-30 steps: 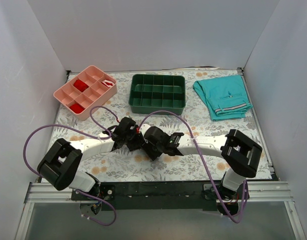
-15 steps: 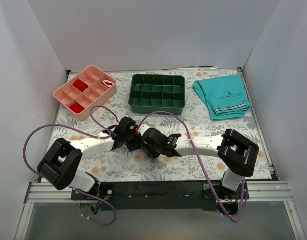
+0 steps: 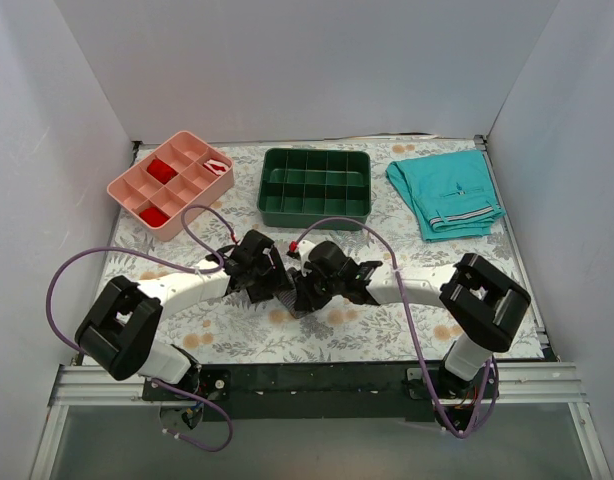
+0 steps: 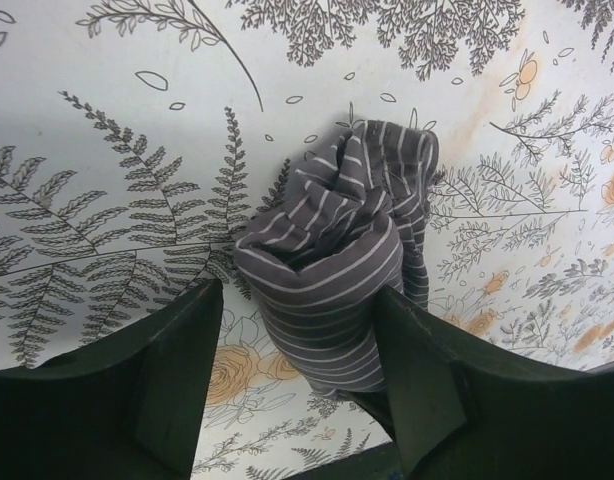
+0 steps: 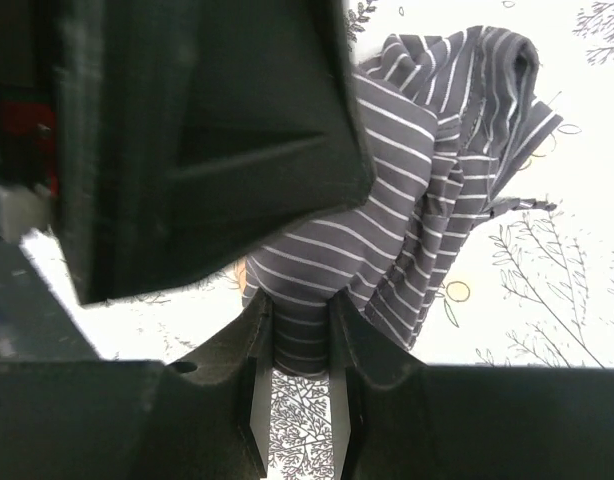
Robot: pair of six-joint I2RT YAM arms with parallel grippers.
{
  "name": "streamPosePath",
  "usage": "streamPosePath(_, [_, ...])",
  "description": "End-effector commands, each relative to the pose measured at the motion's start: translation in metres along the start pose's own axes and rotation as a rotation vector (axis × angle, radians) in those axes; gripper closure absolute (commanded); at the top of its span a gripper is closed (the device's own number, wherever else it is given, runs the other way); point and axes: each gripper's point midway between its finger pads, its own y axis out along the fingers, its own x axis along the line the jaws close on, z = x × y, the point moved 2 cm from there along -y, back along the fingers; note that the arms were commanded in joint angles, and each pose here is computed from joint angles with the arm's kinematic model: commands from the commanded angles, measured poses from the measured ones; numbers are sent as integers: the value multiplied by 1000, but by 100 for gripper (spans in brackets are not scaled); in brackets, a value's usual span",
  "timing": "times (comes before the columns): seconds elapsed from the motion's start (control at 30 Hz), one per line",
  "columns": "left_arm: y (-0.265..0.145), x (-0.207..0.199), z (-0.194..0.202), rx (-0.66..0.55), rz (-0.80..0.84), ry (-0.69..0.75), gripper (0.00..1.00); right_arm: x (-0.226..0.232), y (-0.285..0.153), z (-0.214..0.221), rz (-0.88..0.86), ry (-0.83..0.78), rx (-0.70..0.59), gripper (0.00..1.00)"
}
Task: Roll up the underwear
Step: Roll the underwear to the center of the board.
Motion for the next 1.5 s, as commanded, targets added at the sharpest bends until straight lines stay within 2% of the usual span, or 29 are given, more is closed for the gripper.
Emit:
streamPosePath(0.0, [-12,12,-13,-45,-71,6,38,11,-6,21,-200,117,61,99])
streamPosePath(0.33, [-41,-8,-29,-163,77,-23,31,-3,-13,27,-392,344,73,99])
streamPosePath(0.6, [-38,-11,-7,-104,208,0,31,-8,-18,20,-511,523,56,99])
streamPosePath(1.0, [-20,-16,-2,-93,243,-26,31,-11,-16,23,-519,571,65,99])
streamPosePath(1.17, [-11,-18,0,-69,212,-30,37,-11,-17,24,-518,566,62,99])
streamPosePath(1.37, [-4,-9,5,-52,161,-50,53,-11,-16,26,-516,543,80,98])
streamPosePath(1.4, [-3,-10,4,-51,154,-52,59,-12,-16,29,-507,534,97,97])
streamPosePath(1.47, [-1,-7,5,-45,133,-53,61,-15,-15,25,-485,510,97,95])
